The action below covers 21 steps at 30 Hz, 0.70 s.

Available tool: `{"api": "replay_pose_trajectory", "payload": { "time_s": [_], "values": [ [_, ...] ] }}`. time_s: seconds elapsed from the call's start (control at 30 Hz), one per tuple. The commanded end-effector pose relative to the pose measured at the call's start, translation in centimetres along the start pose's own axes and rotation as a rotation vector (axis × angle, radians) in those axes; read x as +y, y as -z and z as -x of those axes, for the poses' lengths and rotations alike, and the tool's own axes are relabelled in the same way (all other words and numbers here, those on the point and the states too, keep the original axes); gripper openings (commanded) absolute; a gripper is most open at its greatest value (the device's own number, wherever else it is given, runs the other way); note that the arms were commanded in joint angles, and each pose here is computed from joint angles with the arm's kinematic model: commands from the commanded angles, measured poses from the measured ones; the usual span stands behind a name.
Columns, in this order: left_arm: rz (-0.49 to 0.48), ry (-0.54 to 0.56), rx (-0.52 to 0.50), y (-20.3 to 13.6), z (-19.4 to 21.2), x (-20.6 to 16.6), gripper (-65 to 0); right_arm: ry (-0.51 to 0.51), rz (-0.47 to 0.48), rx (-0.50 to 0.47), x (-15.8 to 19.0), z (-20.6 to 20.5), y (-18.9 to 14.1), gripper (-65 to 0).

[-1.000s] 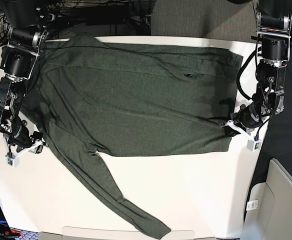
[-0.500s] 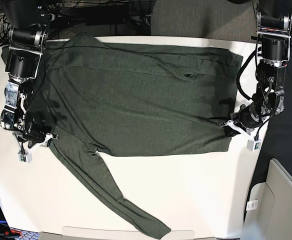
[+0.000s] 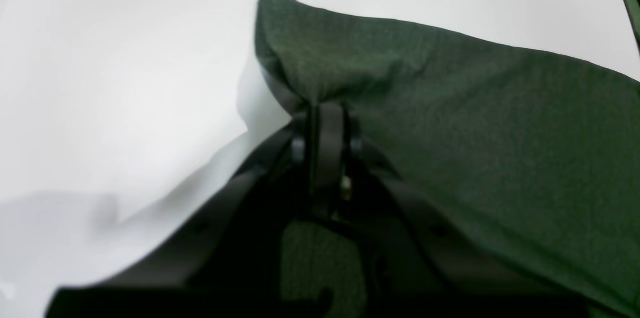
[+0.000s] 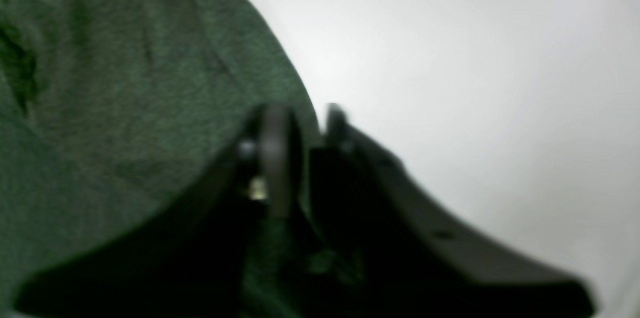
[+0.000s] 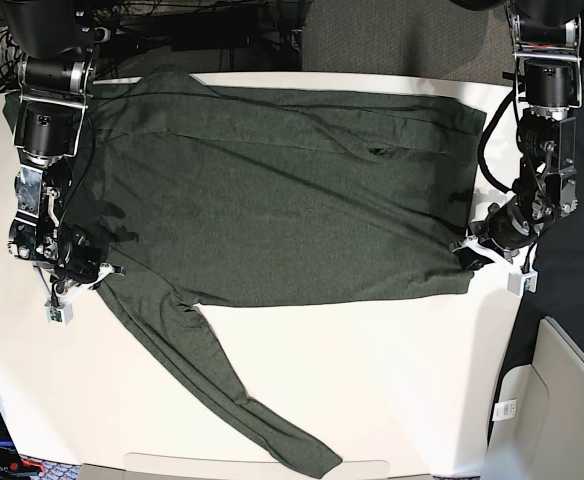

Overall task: Fold the T-shirt properly
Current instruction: 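Pull both side edges apart to stretch the shirt body flat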

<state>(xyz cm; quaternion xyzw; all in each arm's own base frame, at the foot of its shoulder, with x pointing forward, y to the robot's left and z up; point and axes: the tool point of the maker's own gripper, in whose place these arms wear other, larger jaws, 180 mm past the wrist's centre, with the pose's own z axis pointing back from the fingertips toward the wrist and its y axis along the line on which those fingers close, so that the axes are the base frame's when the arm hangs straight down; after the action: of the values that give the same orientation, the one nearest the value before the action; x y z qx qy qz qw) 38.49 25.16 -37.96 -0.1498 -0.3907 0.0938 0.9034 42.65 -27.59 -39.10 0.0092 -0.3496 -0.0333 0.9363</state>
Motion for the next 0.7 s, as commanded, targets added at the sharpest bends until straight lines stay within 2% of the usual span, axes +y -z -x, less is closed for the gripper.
{"api": "replay_pose_trajectory", "payload": {
  "time_s": [0.0,0.1,0.27,0.43,0.53,0.67],
  "values": [
    [0.006,0.019,-0.057,-0.6,-2.3,-0.1,-64.9,-0.002,-0.015,-0.029,0.5,-1.5,-0.4,-61.9],
    [0.005,0.027,-0.053,-0.9,-1.7,0.0,-64.9,-0.010,-0.022,-0.030,0.9,-2.0,-0.8,-62.3],
    [0.024,0.048,-0.065,-1.3,-1.7,-0.9,-64.9,0.019,-0.091,-0.120,2.2,-3.9,-2.5,-62.7],
    [0.027,0.051,-0.068,-1.4,-1.8,-1.1,-64.9,0.012,-0.121,-0.184,2.4,-4.9,-4.4,-64.3],
    [0.000,0.017,-0.083,-2.1,-1.9,0.3,-64.9,0.015,-0.106,-0.207,1.1,-4.9,-5.5,-64.3],
    [-0.016,-0.003,-0.118,-3.1,-2.6,1.2,-64.9,0.090,-0.121,-0.225,-0.5,-4.3,-6.6,-64.3]
  ]
}}
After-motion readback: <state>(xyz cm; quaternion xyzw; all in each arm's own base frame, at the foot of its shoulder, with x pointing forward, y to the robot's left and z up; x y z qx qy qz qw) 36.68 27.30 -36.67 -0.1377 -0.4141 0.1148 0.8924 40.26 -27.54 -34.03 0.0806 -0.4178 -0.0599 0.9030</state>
